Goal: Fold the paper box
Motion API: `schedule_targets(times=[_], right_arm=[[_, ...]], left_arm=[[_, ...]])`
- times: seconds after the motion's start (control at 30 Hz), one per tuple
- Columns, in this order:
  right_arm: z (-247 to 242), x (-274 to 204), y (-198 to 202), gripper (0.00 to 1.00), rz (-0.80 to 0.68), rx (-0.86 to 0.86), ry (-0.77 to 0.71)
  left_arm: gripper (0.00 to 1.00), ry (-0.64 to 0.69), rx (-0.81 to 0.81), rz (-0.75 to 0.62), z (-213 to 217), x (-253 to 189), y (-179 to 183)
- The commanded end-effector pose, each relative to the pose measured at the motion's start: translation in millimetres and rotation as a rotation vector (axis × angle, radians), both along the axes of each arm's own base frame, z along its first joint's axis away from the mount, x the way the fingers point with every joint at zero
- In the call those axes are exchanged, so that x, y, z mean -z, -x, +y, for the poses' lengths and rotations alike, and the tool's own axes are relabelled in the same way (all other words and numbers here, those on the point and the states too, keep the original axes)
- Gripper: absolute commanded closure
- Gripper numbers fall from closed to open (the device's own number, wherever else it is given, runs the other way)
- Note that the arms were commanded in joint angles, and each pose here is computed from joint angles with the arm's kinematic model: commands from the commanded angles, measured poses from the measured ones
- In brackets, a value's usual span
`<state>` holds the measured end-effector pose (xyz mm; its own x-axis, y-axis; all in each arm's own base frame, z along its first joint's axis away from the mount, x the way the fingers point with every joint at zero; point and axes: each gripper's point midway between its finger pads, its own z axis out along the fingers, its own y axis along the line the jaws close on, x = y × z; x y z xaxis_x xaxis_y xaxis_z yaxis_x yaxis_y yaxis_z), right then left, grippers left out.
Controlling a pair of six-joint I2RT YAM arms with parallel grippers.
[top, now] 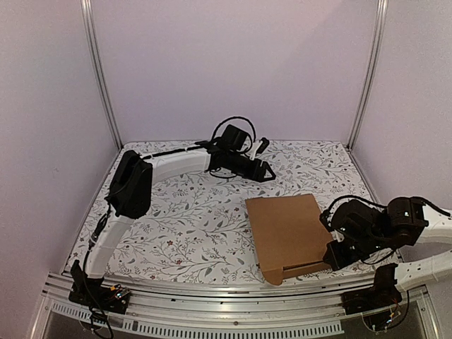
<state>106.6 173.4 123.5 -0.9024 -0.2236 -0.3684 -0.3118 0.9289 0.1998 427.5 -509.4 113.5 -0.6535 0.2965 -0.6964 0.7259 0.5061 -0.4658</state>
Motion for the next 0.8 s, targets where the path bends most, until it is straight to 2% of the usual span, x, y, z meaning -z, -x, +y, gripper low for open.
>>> schedule_targets(times=[0.0,0.07,0.3,0.47,0.77], right_arm=[[-12.1,28.4,17.7,0.98,0.107,0.026,0.063],[-10.8,37.6,17.8,0.97,0.116,0.047,0.056],[-9.3,67.5,15.2,0.99,0.131,0.101,0.073],[-8.9,76.5,0.6,0.99,0.067,0.153,0.086],[-14.2,67.7,-35.8,0.98,-0.121,0.255,0.114]], left_arm=[[0.37,-0.038,0.047,0.137,10.4,37.3,6.0],[0.41,-0.055,0.038,0.163,14.4,50.4,6.1],[0.65,-0.109,0.019,0.236,23.8,86.9,10.0],[0.8,-0.106,0.037,0.275,23.1,97.8,16.3],[0.93,-0.104,0.065,0.288,27.9,100.0,29.6]])
